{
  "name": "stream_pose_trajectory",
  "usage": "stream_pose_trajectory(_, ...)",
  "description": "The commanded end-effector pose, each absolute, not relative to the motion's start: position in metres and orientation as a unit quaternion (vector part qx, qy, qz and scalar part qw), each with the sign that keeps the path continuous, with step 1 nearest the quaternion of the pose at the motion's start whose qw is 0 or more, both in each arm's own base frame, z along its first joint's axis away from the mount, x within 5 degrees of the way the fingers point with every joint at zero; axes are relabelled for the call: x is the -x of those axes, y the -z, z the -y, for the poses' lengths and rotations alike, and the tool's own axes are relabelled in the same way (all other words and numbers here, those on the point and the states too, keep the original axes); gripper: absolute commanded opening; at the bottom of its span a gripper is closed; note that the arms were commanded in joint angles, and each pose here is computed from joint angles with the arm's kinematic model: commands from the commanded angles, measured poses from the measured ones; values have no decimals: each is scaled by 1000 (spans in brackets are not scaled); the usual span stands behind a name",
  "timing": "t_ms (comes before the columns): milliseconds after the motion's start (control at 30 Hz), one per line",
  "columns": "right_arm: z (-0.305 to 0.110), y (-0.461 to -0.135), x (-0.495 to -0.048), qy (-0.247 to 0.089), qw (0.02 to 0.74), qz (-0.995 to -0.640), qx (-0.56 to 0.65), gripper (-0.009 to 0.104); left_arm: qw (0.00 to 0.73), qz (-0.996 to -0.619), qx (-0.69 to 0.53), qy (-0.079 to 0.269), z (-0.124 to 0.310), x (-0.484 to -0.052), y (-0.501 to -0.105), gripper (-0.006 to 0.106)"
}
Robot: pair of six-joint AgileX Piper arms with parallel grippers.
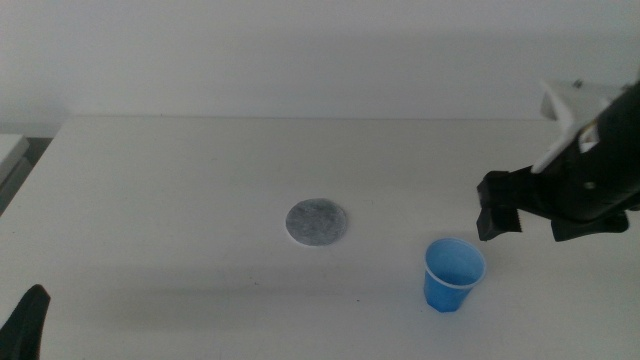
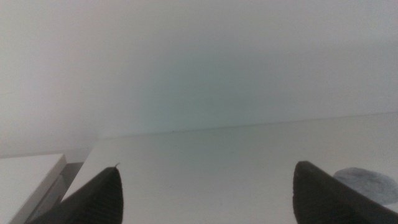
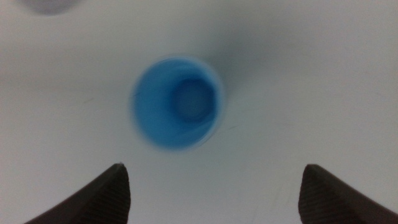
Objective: Place an empty cup on a cup mat.
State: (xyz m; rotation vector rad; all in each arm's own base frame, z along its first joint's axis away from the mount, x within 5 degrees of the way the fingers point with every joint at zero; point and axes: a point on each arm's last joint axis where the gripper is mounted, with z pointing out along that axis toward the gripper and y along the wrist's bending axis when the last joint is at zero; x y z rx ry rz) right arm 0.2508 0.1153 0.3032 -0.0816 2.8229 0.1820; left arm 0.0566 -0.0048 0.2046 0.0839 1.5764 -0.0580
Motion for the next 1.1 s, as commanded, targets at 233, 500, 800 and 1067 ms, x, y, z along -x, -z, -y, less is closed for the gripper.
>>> stream_pose_trajectory(233, -126, -242, -296, -31, 132, -991, 0, 82, 707, -705, -37, 29, 5, -56, -205, 94)
stream_pose_trajectory(500, -134, -206, -308, -32, 91, -995, -9, 63, 707, -705, -37, 29, 5, -56, -205, 94)
stream_pose_trajectory(800, -136, -204, -308, -27, 71, -997, 6, -2, 707, -705, -37, 29, 5, -56, -205, 94)
stream_pose_trajectory(1067, -196, -265, -323, -59, 149, -985, 62, -3, 707, -705, -37, 29, 5, -56, -205, 94)
